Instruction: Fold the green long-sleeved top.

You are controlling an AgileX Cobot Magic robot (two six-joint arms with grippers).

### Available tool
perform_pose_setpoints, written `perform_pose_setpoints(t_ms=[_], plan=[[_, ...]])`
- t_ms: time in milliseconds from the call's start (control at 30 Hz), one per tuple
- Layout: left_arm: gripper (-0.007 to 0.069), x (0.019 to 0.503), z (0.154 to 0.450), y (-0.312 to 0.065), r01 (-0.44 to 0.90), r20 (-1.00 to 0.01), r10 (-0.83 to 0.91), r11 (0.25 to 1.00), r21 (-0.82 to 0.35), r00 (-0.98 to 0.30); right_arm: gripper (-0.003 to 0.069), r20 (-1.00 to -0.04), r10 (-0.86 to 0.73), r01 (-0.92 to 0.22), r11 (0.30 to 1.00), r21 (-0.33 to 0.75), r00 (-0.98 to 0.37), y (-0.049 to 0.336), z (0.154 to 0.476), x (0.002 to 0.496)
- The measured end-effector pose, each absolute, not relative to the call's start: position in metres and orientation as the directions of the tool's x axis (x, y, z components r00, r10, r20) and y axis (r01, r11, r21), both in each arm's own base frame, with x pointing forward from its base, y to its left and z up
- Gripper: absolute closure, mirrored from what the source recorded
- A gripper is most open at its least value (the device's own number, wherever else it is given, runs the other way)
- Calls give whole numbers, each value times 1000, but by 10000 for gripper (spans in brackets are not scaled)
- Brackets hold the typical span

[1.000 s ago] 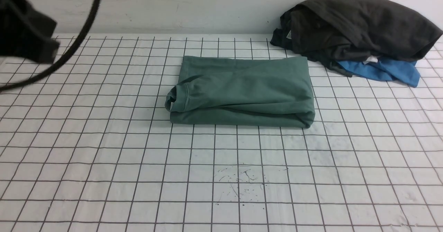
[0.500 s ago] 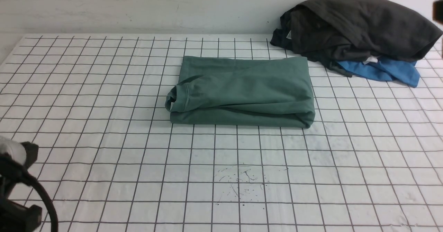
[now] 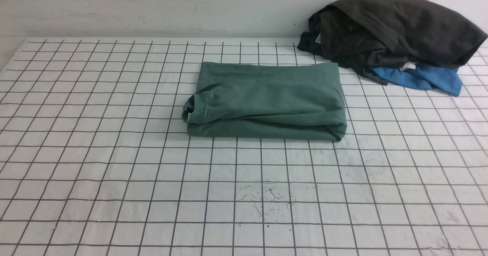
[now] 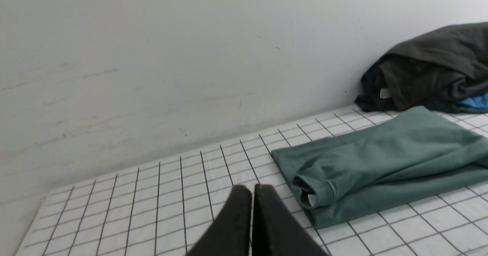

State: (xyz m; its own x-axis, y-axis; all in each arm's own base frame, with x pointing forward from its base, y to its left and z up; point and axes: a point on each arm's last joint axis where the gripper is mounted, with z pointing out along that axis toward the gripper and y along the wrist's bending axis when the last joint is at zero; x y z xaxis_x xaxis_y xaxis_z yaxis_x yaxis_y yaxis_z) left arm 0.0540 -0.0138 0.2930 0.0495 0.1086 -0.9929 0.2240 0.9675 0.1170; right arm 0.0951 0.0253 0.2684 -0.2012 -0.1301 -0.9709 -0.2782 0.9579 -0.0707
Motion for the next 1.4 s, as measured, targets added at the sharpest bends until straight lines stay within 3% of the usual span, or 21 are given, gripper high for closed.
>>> perform_pose_setpoints(t_ms=[367,567,833,1000,1233,1300,1400], plan=[[632,36,294,-8,180,-956,218,951,253,194,673,-867,-190,-319,947,-38,-461,25,193,82],[632,36,294,-8,173,-952,234,947,269,197,673,-876,-179,-285,957,-50,-448,21,165,77],[632,36,294,-8,172,-952,235,947,269,198,673,-966,-163,-252,961,-110,-200,16,182,65],[632,36,294,-8,172,-952,235,947,270,198,673,-969,-241,-184,956,-227,-58,10,190,57],[632,36,294,-8,172,-952,236,947,270,197,673,-961,-267,-145,956,-254,-74,7,188,56],[632,36,294,-8,173,-952,235,947,270,197,673,-962,-244,-151,963,-225,-124,7,184,55],[632,36,294,-8,173,-952,235,947,269,197,673,-977,-118,-136,986,-95,-175,7,182,55]])
